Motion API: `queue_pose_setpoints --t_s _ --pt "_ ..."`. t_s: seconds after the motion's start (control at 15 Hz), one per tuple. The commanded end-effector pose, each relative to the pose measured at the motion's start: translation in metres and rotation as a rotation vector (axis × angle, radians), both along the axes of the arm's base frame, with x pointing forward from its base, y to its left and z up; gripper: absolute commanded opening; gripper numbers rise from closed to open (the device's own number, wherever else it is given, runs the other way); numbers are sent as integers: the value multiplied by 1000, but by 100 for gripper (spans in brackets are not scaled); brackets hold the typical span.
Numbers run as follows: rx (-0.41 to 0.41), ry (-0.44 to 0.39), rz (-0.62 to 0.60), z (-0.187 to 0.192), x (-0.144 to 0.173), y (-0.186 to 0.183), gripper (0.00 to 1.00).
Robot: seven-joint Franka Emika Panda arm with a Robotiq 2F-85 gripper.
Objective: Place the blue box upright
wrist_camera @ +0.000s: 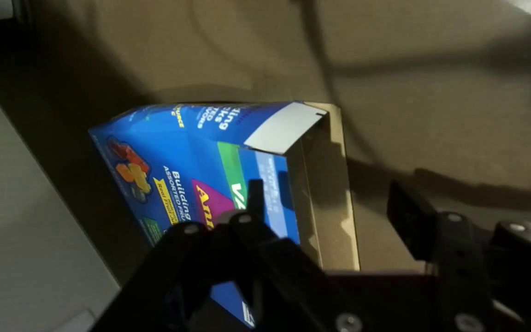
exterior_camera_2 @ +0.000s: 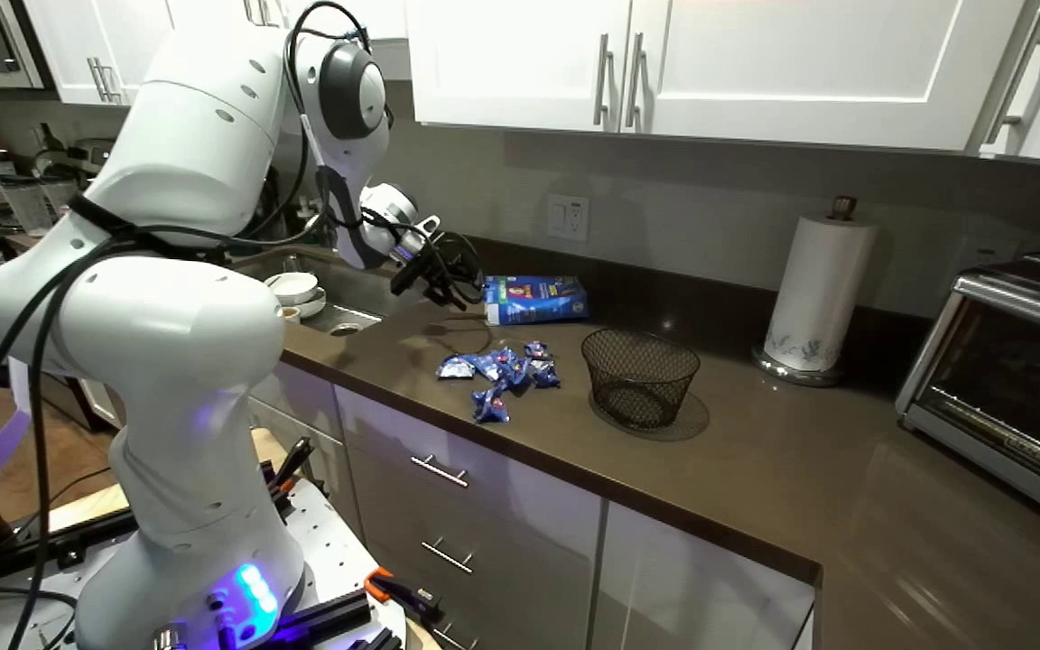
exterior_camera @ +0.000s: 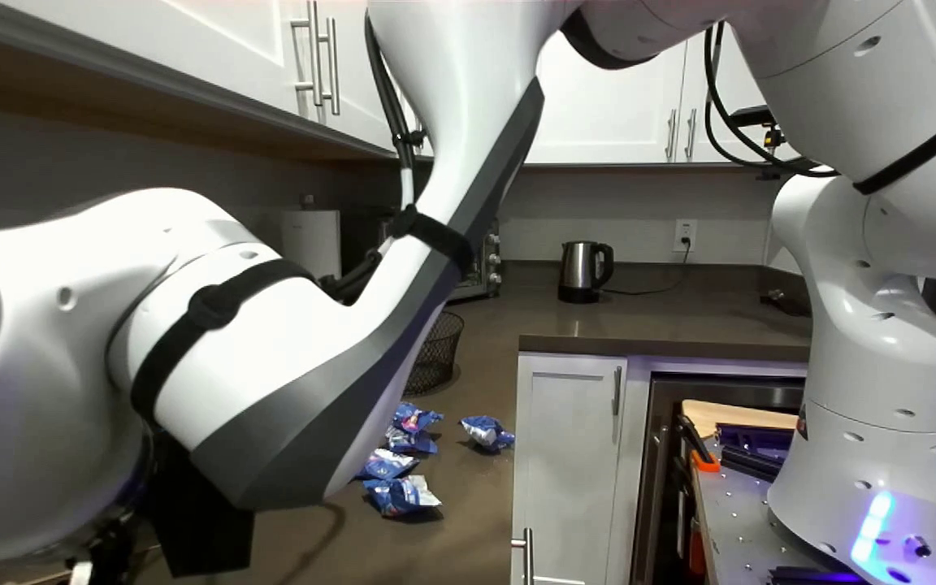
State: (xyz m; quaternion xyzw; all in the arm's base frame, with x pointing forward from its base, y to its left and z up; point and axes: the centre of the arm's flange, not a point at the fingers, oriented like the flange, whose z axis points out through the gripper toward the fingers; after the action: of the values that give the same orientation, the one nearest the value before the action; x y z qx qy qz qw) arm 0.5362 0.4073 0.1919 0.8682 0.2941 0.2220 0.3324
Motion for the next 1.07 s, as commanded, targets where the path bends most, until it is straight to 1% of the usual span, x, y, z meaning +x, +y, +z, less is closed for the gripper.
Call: queue_pose_setpoints --t_s 0.0,0.07,0.2,0.27,0.33,0.47,0.53,0.6,0.73,0.8,0.87,1.0 --pt "-58 -21 17 -1 13 1 41" --pt "-63 -24 12 -1 15 0 33" --pt "-73 -29 4 -2 18 -2 25" --pt "-77 -31 2 -2 19 -4 34" --pt "-81 -34 1 -2 21 -5 39" --pt "-95 -42 0 -3 24 -11 40" --pt "-103 -50 1 -3 26 -14 44" --pt "-107 -55 3 -3 28 -16 42" --pt "-113 -61 5 -5 32 -20 44" --pt "-116 -66 9 -6 34 -22 51" --pt "-119 -67 11 -7 36 -24 51" --pt "-119 -65 18 -12 38 -25 31"
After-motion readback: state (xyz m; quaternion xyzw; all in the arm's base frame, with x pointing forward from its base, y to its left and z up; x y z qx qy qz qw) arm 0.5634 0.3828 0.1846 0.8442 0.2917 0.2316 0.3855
